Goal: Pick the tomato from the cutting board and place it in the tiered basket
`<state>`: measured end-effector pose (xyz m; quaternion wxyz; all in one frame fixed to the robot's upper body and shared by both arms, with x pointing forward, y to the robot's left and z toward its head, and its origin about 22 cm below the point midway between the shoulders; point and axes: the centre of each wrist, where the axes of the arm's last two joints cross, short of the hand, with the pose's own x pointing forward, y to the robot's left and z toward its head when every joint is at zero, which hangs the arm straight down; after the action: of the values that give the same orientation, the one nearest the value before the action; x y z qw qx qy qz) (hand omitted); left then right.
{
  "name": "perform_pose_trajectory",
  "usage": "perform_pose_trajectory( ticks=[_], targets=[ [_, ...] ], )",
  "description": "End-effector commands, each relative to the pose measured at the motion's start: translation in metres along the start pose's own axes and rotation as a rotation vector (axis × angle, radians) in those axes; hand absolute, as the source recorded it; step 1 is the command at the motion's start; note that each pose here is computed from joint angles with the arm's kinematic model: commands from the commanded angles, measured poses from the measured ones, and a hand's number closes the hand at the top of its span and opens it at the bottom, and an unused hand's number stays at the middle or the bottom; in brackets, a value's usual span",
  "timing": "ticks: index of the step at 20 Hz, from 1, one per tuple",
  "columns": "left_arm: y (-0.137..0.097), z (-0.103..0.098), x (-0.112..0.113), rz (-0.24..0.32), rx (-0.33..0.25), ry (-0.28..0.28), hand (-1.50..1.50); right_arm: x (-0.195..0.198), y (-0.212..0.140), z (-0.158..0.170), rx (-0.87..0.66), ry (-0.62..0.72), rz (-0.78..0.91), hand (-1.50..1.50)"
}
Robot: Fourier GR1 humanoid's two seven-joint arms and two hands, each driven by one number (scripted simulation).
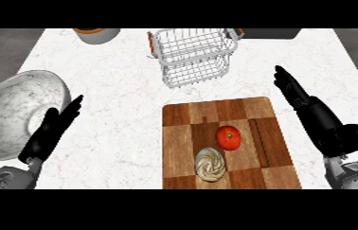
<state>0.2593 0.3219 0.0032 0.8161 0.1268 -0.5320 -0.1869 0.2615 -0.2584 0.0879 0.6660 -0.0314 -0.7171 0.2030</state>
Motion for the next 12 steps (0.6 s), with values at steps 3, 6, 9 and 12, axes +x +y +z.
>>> perform_pose_trajectory(
  ticks=[3, 6, 9, 12],
  targets=[
    [-0.016, -0.006, 0.04, 0.112, 0.121, -0.231, 0.0, 0.003, -0.014, -0.009, -0.086, -0.226, -0.334, 1.5],
    [-0.029, -0.008, 0.076, 0.223, 0.194, -0.461, 0.0, 0.007, -0.019, -0.016, -0.172, -0.383, -0.58, 1.5],
    [-0.065, -0.004, 0.086, 0.28, 0.157, -0.479, 0.0, -0.056, -0.021, -0.005, -0.308, -0.117, -0.67, -1.5],
    [-0.067, -0.004, 0.083, 0.279, 0.169, -0.485, 0.0, -0.054, 0.011, -0.008, -0.014, -0.229, -0.961, -1.5]
  ],
)
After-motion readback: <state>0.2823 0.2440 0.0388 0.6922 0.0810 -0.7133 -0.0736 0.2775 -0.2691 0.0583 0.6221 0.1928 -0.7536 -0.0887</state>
